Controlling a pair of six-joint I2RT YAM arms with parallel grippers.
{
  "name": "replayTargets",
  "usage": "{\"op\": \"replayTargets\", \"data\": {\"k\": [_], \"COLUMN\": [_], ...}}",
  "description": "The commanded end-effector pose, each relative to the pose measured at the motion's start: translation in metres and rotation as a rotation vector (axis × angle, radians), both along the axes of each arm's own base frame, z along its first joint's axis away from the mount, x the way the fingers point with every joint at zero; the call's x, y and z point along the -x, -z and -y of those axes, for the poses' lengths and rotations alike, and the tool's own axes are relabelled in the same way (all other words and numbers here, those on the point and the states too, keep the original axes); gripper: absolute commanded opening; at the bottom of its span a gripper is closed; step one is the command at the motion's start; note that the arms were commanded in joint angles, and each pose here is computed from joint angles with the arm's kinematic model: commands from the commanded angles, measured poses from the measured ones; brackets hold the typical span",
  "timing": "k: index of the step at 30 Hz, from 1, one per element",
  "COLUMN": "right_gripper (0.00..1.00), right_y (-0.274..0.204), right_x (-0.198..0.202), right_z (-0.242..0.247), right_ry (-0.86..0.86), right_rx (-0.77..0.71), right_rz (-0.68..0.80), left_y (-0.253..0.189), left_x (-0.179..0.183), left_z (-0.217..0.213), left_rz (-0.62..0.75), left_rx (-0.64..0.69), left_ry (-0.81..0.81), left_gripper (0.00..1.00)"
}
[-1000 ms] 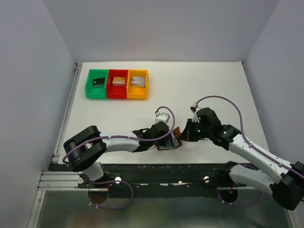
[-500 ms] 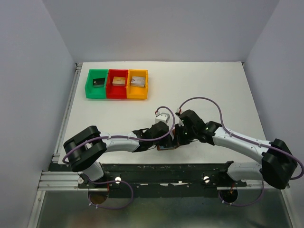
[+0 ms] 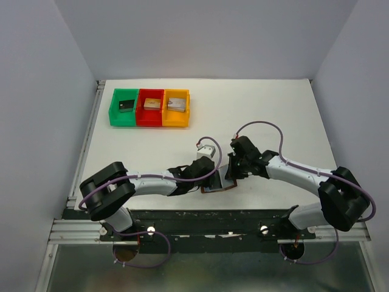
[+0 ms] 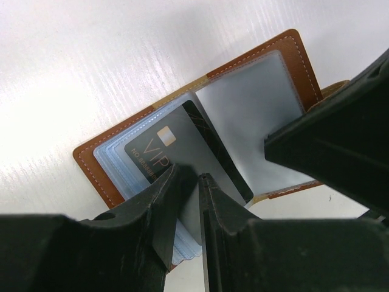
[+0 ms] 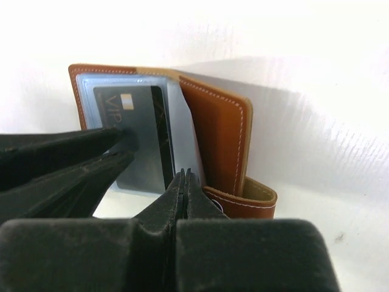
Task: Take the credit cards out of the card holder
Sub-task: Remove the credit card from the card holder.
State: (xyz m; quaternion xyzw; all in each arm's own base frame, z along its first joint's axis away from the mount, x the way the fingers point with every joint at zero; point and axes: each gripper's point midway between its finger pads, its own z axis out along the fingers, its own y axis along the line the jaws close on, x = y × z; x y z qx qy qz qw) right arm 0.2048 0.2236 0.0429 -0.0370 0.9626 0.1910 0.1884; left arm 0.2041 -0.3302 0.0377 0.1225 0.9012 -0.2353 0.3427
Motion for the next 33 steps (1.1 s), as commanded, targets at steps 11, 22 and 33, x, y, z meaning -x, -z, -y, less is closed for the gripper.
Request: {"op": "replayTargets", "data": {"k": [11, 22, 33], "right_gripper": [0.0, 0.0, 0.05], "right_y": [0.042, 0.037, 0.016], "right_x": [0.004, 0.009, 0.009], "right_z": [0.02, 0.022, 0.022], "right_ry": [0.086, 0.089, 0.083], "right_rx": [-0.007, -0.034, -0.06], "right_rz": [-0.089, -0.077, -0.039], "left_y": [0.024, -0.002, -0.033], "left_x": [0.01, 0.005, -0.001], "left_z": [-0.03, -0.027, -0.029], "left_rz": [-0.028, 0.014, 0.066], "left_rx": [-0.106, -0.044, 0.012], "left_ry": [-0.004, 0.006, -0.005], "left_gripper": [0.35, 0.4, 0.48]}}
